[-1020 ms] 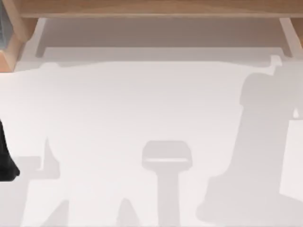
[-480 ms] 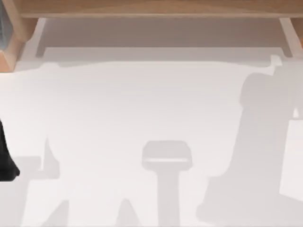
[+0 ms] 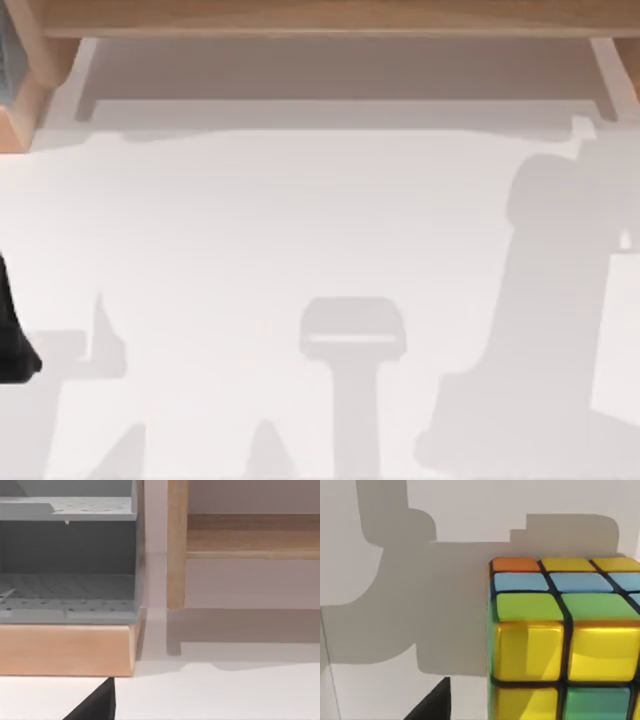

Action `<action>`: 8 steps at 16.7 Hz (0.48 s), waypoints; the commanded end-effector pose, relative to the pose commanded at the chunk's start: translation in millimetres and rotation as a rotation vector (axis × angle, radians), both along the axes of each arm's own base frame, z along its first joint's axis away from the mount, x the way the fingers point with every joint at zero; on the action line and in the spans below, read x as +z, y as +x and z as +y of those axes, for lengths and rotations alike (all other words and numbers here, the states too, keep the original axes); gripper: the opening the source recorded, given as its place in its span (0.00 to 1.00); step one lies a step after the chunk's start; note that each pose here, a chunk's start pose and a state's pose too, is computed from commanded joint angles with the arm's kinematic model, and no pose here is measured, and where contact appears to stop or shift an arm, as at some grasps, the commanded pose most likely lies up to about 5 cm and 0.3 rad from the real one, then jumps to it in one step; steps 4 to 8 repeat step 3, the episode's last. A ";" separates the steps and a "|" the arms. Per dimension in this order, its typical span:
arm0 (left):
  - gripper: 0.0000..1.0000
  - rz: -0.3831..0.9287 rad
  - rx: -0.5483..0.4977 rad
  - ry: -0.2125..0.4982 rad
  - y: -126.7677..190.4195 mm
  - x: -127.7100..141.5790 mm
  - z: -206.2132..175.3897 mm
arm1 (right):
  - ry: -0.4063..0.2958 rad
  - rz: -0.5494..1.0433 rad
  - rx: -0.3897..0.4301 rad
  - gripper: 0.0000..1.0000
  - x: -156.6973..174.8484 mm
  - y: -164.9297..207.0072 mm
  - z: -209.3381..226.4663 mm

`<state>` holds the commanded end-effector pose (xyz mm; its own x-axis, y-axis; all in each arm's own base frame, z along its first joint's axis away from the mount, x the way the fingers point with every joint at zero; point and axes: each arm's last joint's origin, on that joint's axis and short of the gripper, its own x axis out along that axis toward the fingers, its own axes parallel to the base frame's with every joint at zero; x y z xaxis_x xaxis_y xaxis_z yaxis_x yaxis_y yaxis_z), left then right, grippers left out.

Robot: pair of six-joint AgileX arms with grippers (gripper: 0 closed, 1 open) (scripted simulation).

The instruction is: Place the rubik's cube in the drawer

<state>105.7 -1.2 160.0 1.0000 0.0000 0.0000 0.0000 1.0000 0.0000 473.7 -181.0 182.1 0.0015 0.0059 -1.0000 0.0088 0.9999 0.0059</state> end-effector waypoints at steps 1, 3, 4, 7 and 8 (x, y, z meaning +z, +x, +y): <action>1.00 0.000 0.000 0.000 0.0 0.0 0.0 | 0.000 0.000 0.000 1.00 0.0 0.0 0.0; 1.00 0.000 0.000 0.000 0.0 0.0 0.0 | 0.000 0.000 0.000 1.00 0.0 0.0 0.0; 1.00 0.000 0.000 0.000 0.0 0.0 0.0 | 0.000 0.000 0.000 1.00 0.0 0.0 0.0; 1.00 0.000 0.000 0.000 0.0 0.0 0.0 | 0.000 0.000 0.000 1.00 0.0 0.0 0.0; 1.00 0.000 0.000 0.000 0.0 0.0 0.0 | 0.000 0.000 0.000 1.00 0.0 0.0 0.0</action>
